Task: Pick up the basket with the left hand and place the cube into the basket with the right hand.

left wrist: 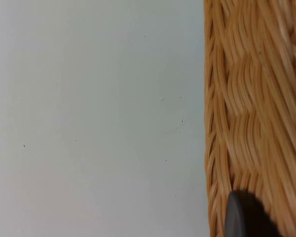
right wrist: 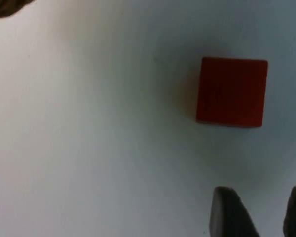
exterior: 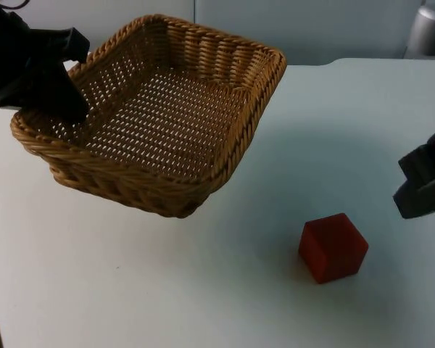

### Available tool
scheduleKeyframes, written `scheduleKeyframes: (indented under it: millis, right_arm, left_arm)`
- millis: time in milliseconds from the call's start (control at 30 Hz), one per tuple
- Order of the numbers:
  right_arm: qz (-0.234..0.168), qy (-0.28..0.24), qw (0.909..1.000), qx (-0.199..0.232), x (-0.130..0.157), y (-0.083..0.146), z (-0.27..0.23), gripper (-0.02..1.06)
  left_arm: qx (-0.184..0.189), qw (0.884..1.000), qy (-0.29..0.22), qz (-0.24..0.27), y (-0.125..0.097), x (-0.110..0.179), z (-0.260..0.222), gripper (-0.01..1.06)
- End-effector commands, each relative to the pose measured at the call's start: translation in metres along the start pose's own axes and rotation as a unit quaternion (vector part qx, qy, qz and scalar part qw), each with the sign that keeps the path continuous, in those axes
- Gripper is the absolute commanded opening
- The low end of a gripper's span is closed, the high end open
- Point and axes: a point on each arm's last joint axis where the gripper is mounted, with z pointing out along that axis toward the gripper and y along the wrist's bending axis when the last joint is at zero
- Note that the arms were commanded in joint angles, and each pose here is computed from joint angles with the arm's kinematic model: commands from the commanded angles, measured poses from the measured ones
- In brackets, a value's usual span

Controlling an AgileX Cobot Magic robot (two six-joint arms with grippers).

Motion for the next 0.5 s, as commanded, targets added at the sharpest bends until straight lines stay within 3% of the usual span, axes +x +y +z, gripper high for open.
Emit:
scheduleKeyframes:
  millis: [0, 100, 300, 400, 467]
  right_arm:
    - [-0.005, -0.019, 0.9998, -0.001, -0.005, 0.002, -0.001, 0.33]
    - [-0.002, -0.013, 0.9999, 0.0, -0.005, 0.002, 0.001, 0.33]
    - [-0.004, 0.048, 0.9987, 0.014, -0.001, -0.002, 0.029, 0.33]
    - [-0.011, 0.066, 0.9975, 0.022, -0.001, -0.004, 0.042, 0.38]
    - [-0.014, 0.082, 0.9961, 0.028, 0.0, -0.006, 0.057, 0.5]
  left_arm:
    - [0.007, 1.0, -0.019, -0.009, -0.003, -0.006, -0.006, 0.0]
    - [0.007, 1.0, -0.019, -0.009, -0.003, -0.006, -0.006, 0.0]
    - [0.007, 1.0, -0.019, -0.009, -0.003, -0.006, -0.006, 0.0]
    - [0.007, 1.0, -0.019, -0.009, -0.003, -0.006, -0.006, 0.0]
    - [0.007, 1.0, -0.019, -0.009, -0.003, -0.006, -0.006, 0.0]
